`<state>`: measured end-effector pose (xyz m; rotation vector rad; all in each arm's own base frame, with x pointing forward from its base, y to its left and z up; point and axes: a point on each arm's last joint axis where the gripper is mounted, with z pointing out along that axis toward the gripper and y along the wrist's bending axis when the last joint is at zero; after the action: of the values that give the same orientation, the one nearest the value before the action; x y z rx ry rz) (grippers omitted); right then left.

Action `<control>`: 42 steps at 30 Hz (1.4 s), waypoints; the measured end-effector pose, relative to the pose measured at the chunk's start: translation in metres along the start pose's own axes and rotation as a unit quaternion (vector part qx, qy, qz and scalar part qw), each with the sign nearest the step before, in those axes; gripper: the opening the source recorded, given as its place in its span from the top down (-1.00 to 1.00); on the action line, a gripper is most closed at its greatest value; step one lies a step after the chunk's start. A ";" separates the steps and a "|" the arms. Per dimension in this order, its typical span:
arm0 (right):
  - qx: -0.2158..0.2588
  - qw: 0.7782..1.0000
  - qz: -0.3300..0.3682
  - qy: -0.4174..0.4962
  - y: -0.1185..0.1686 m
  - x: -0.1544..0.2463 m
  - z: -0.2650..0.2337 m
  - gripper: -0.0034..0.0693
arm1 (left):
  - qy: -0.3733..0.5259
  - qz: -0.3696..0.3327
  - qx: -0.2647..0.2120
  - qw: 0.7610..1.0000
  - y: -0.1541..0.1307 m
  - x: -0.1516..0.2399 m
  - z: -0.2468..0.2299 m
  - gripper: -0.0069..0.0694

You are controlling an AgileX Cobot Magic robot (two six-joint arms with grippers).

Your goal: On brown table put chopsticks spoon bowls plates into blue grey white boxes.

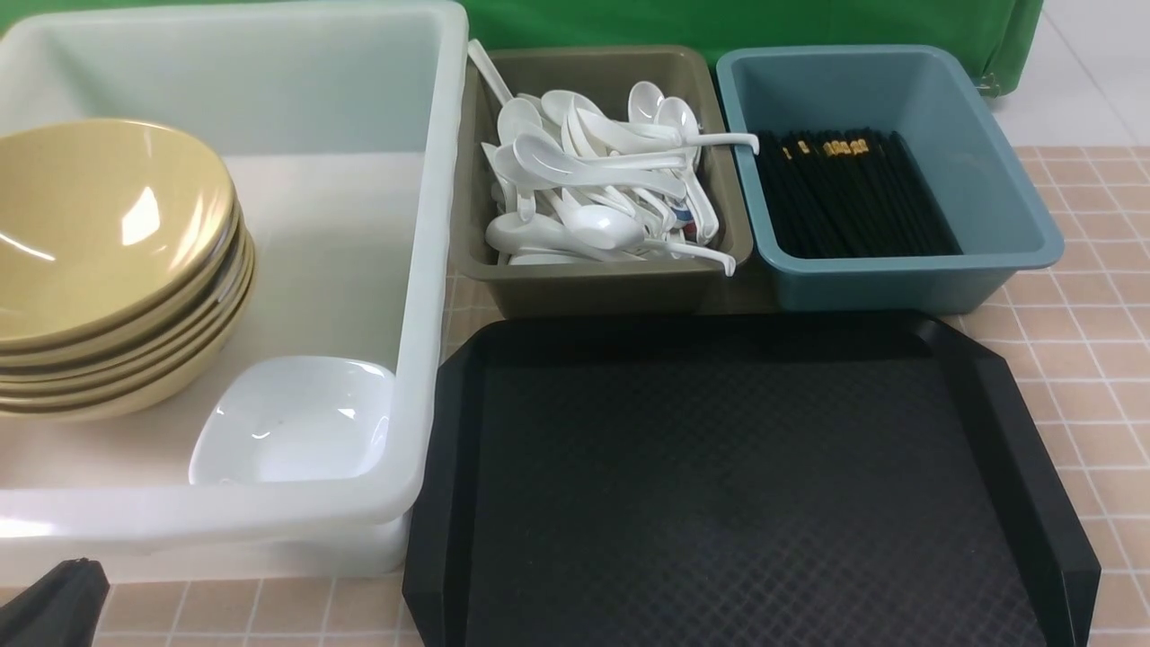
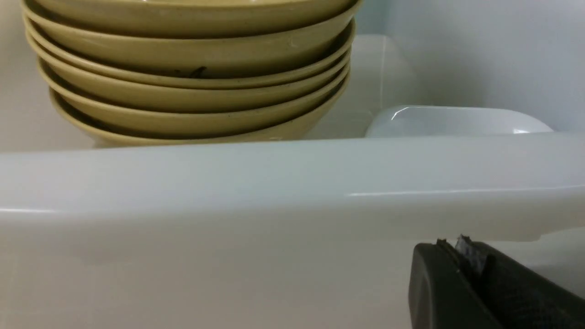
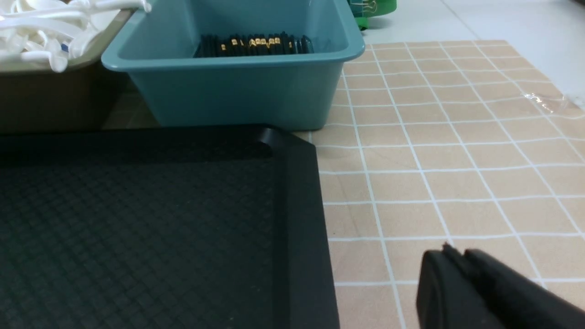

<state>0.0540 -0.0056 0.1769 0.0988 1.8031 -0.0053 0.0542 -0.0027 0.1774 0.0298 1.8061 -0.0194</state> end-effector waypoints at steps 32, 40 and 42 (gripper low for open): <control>0.000 1.000 0.000 0.000 0.000 0.000 0.000 0.59 | 0.000 -0.001 0.000 1.000 0.000 0.000 0.000 0.82; 0.000 1.000 0.000 0.000 0.000 0.000 0.000 0.56 | 0.000 -0.001 0.000 1.000 0.000 0.000 0.000 0.82; 0.000 1.000 0.000 0.000 0.000 0.000 0.000 0.56 | 0.000 -0.001 0.000 1.000 0.000 0.000 0.000 0.82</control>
<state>0.0540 -0.0056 0.1769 0.0990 1.8039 -0.0054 0.0542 -0.0028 0.1774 0.0278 1.8060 -0.0219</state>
